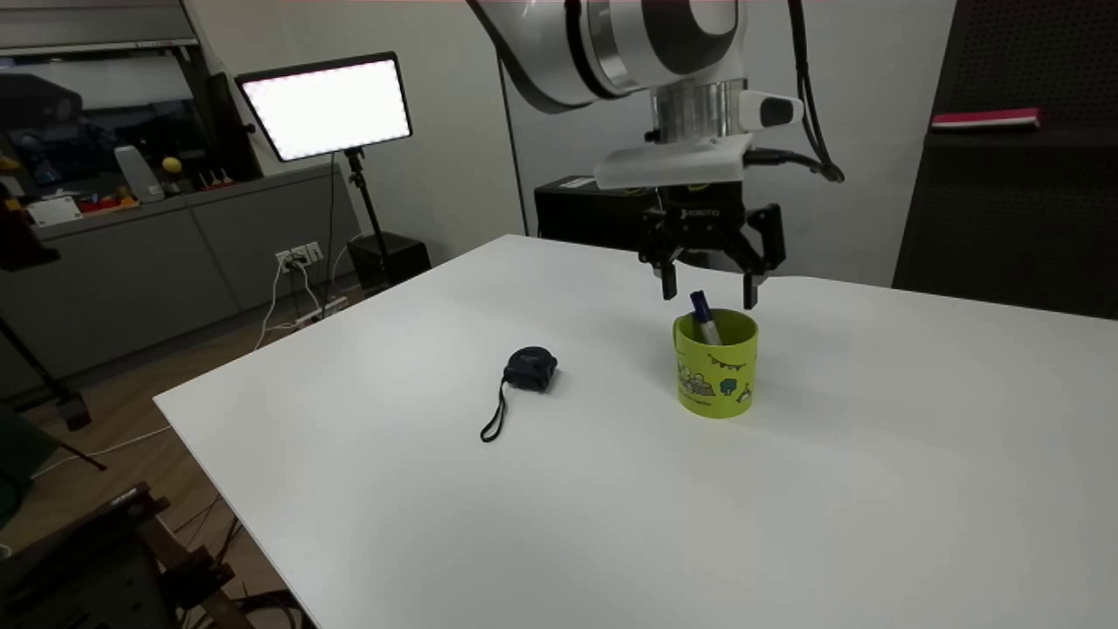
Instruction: Remove the black marker from the yellow mug
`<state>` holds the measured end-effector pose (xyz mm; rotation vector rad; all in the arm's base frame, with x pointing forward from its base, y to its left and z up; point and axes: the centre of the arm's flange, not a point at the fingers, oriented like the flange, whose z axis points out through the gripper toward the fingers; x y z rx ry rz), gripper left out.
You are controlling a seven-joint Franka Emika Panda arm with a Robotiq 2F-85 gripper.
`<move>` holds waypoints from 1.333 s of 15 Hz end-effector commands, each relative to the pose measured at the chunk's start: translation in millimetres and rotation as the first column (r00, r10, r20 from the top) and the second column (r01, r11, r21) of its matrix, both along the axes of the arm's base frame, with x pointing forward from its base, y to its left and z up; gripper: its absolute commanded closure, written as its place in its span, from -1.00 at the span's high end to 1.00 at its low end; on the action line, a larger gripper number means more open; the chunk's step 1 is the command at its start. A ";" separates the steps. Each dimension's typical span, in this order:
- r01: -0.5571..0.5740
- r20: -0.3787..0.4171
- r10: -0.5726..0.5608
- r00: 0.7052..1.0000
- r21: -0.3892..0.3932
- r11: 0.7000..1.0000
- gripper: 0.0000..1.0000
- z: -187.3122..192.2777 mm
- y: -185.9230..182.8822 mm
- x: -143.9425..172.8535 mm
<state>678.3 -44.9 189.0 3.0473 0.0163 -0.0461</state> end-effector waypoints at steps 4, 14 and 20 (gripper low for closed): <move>0.026 0.007 -0.026 1.000 -0.026 0.999 1.00 -2.6 -6.3 16.6; 0.025 0.006 -0.024 1.000 -0.038 0.999 -0.35 -4.5 -8.1 19.4; 0.016 0.008 -0.015 1.000 -0.048 0.999 -1.00 -4.4 -9.2 20.0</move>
